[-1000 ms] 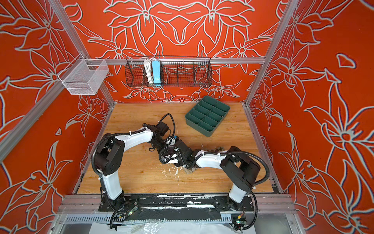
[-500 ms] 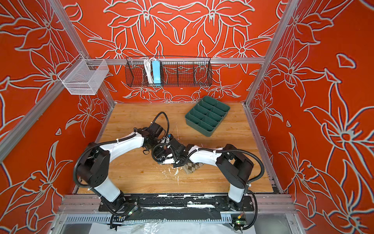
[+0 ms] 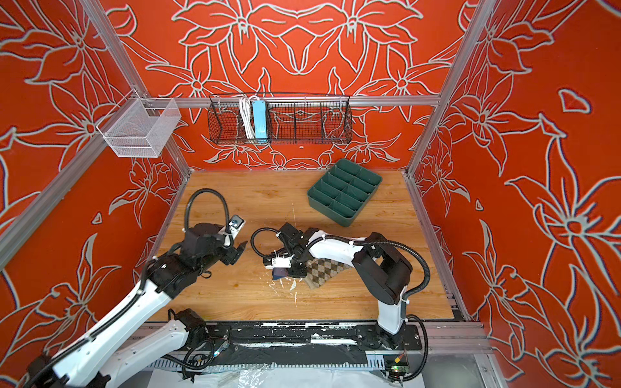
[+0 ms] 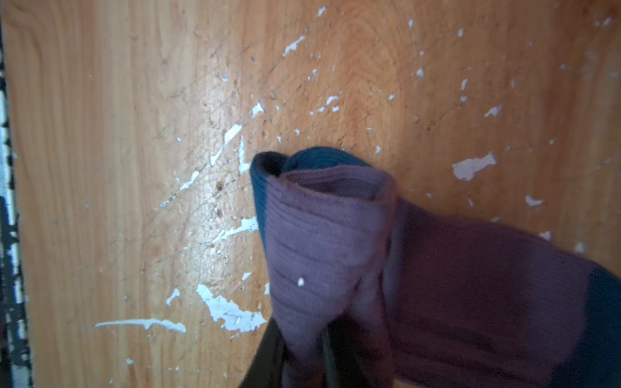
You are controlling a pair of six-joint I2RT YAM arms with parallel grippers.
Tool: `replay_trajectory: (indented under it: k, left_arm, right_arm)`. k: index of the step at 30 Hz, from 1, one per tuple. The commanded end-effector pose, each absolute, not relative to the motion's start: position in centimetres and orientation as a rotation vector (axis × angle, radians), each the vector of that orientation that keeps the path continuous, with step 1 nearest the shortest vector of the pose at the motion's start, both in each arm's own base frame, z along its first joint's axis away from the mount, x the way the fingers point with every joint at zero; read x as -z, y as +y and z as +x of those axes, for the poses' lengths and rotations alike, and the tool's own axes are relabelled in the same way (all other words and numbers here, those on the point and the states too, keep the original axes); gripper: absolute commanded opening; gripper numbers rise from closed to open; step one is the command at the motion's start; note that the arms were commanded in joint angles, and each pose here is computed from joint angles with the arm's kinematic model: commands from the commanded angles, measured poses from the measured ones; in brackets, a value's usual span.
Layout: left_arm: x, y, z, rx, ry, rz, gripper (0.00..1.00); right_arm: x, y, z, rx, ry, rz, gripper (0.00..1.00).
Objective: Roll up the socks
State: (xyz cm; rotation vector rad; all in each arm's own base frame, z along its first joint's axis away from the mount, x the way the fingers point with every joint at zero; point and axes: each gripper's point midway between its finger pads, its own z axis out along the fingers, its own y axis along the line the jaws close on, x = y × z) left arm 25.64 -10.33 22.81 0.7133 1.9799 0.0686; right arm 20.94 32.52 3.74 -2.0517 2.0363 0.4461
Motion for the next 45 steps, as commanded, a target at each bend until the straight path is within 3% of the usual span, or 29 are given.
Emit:
replay_trajectory:
  k: [1, 5, 8, 13, 21, 28, 34, 36, 41, 45]
  left_arm:
    - [-24.0, -12.7, 22.8, 0.077, 1.777, 0.877, 0.78]
    - [-23.1, -16.1, 18.1, 0.298, 1.598, 1.147, 0.78]
    - [-20.7, -17.8, 16.5, 0.392, 1.607, 1.281, 0.78]
    - [-15.6, -20.2, 15.8, 0.168, 1.545, 1.589, 0.78]
    - [-10.1, -23.7, 18.1, -0.011, 1.483, 1.749, 0.78]
    - [-6.7, -25.0, 22.5, -0.153, 1.624, 1.667, 0.69]
    - [-4.8, -25.8, 22.8, -0.126, 1.691, 1.673, 0.65]
    - [-4.3, -25.8, 22.8, -0.124, 1.707, 1.682, 0.58]
    - [-2.5, -25.4, 23.0, -0.152, 1.794, 1.737, 0.28]
    - [-2.0, -24.9, 23.3, -0.148, 1.916, 1.758, 0.1]
  right_arm:
    - [-2.0, 31.2, 18.4, -0.61, 2.222, -2.083, 0.13]
    - [-2.7, 31.3, 18.8, -0.741, 2.29, -2.027, 0.18]
    - [-3.2, 31.3, 19.0, -0.849, 2.351, -1.998, 0.19]
    - [-2.9, 30.3, 19.4, -0.904, 2.464, -2.012, 0.19]
    - [-2.0, 28.8, 19.4, -0.916, 2.541, -2.016, 0.19]
    - [-2.0, 28.6, 19.2, -0.934, 2.542, -2.019, 0.19]
    - [-2.4, 29.2, 19.0, -0.996, 2.532, -2.002, 0.2]
    - [-2.7, 29.0, 18.6, -1.015, 2.558, -2.0, 0.2]
    - [-3.7, 29.5, 18.6, -1.054, 2.519, -1.979, 0.21]
    - [-4.7, 29.8, 19.6, -1.026, 2.46, -1.937, 0.22]
